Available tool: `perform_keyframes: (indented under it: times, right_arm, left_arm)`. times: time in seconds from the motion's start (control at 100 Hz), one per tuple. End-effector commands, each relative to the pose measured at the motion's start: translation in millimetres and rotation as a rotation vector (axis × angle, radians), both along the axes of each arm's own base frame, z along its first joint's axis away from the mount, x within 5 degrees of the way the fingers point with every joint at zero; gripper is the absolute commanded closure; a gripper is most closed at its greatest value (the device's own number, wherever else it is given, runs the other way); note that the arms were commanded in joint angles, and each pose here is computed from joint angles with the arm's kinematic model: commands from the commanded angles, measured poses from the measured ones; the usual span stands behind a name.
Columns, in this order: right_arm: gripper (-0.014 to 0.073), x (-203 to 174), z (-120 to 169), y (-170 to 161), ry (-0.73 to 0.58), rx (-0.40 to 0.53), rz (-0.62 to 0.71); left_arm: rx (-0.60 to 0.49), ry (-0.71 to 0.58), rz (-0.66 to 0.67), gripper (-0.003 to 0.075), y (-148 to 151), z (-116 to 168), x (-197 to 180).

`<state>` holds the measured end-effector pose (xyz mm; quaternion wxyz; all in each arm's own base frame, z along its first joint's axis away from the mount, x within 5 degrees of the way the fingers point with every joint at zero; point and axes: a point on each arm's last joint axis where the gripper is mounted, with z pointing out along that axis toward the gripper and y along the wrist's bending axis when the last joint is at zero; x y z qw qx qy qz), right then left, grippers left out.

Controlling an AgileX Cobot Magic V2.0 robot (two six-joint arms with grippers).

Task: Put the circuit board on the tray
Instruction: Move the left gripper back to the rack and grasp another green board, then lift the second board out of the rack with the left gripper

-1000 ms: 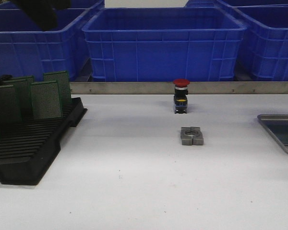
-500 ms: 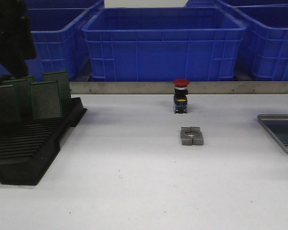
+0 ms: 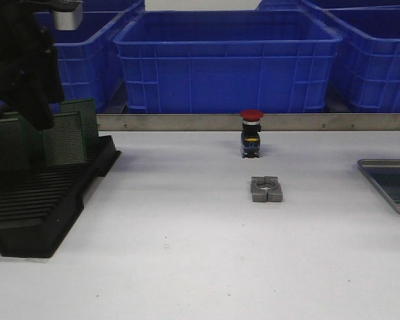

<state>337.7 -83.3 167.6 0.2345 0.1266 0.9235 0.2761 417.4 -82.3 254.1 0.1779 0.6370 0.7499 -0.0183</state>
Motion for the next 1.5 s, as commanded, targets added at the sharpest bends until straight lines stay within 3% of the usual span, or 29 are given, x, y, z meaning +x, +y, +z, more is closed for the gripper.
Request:
perform_keyframes:
  times: [0.0,0.23,0.32,0.42,0.6,0.68,0.88,1.05,1.25,1.49]
  right_arm:
    - [0.0090,2,27,1,-0.078,0.008,0.002]
    - [0.0090,2,27,1,-0.078,0.008,0.002]
    - [0.0090,2,27,1,-0.078,0.008,0.003]
    - [0.0090,2,27,1,-0.078,0.008,0.003]
    - [0.0090,2,27,1,-0.078,0.008,0.003]
    - [0.0090,2,27,1,-0.078,0.008,0.003]
    - [0.0090,2,27,1,-0.078,0.008,0.003]
    - [0.0090,2,27,1,-0.078,0.008,0.003]
    - [0.0090,2,27,1,-0.077,0.009,0.004]
    - [0.0090,2,27,1,-0.077,0.010,0.004]
  left_arm:
    - [-0.039,-0.086,0.010,0.0184,-1,24,1]
    - [-0.035,-0.062,0.011,0.0185,-2,14,4]
    - [-0.035,-0.062,0.011,0.0225,-2,14,4]
    - [-0.035,-0.062,0.011,0.0342,-2,14,4]
    - [-0.029,-0.078,0.013,0.0640,-1,14,6]
    - [-0.030,-0.087,0.014,0.0738,-1,16,6]
    - [-0.048,-0.103,0.033,0.0738,-2,35,9]
    - [-0.079,-0.065,-0.001,0.0738,-5,70,0]
    - [-0.222,-0.166,0.013,0.0738,-13,122,-19]
    - [-0.457,-0.224,-0.088,0.0738,-51,179,-68]
